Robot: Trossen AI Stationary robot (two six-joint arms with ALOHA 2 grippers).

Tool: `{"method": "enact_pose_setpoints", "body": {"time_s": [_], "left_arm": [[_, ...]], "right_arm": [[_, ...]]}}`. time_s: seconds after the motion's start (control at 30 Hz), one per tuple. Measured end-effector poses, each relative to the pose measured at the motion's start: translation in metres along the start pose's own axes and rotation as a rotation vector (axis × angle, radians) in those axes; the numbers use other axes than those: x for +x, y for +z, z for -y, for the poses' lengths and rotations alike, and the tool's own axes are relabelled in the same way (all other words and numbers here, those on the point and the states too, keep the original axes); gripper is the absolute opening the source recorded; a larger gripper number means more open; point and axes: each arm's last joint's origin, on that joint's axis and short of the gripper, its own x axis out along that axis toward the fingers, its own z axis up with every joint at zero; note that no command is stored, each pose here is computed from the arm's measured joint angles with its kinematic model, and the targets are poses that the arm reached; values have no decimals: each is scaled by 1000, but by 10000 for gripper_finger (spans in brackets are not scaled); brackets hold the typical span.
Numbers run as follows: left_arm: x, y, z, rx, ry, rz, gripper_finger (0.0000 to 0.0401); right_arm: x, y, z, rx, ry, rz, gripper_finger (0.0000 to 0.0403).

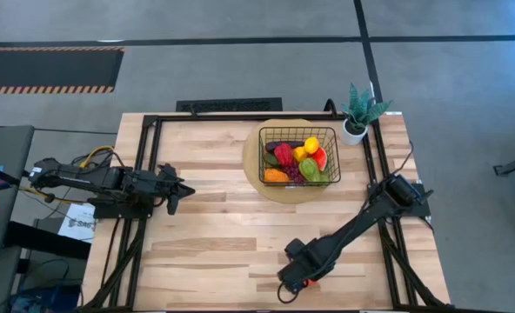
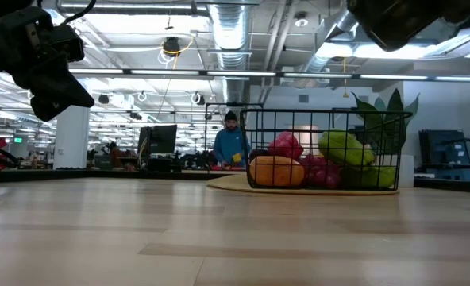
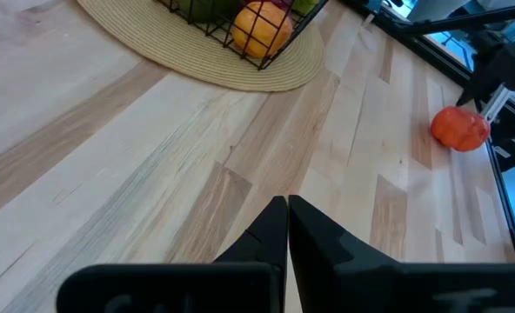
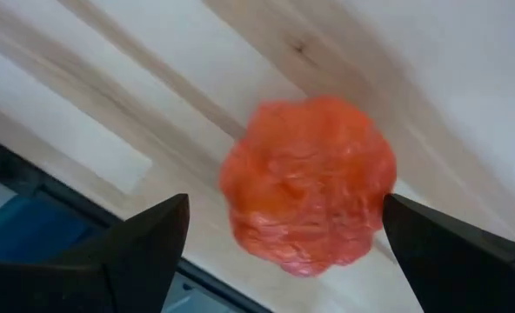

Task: Build produce basket
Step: Put the orange pumpkin into the wire basket

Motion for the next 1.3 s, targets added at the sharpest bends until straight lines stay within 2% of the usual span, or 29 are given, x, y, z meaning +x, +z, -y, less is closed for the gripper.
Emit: {"method": "enact_pose_setpoints", "body": {"time_s": [0.17, 0.47, 0.8, 1.13, 1.3], "left_arm": [[0, 0, 0, 0, 0, 0, 0], [0, 0, 0, 0, 0, 0, 0], [0, 0, 0, 0, 0, 0, 0], [0, 0, 0, 0, 0, 0, 0], [0, 0, 0, 0, 0, 0, 0]], "right_arm": [[-2, 11, 4, 37, -31, -1, 400], [-3, 18, 3, 56, -2, -20, 400], [0, -1, 2, -61, -16, -29, 400], [0, -3, 5, -59, -55, -26, 400], [-1, -2, 4, -62, -44, -9, 378]]}}
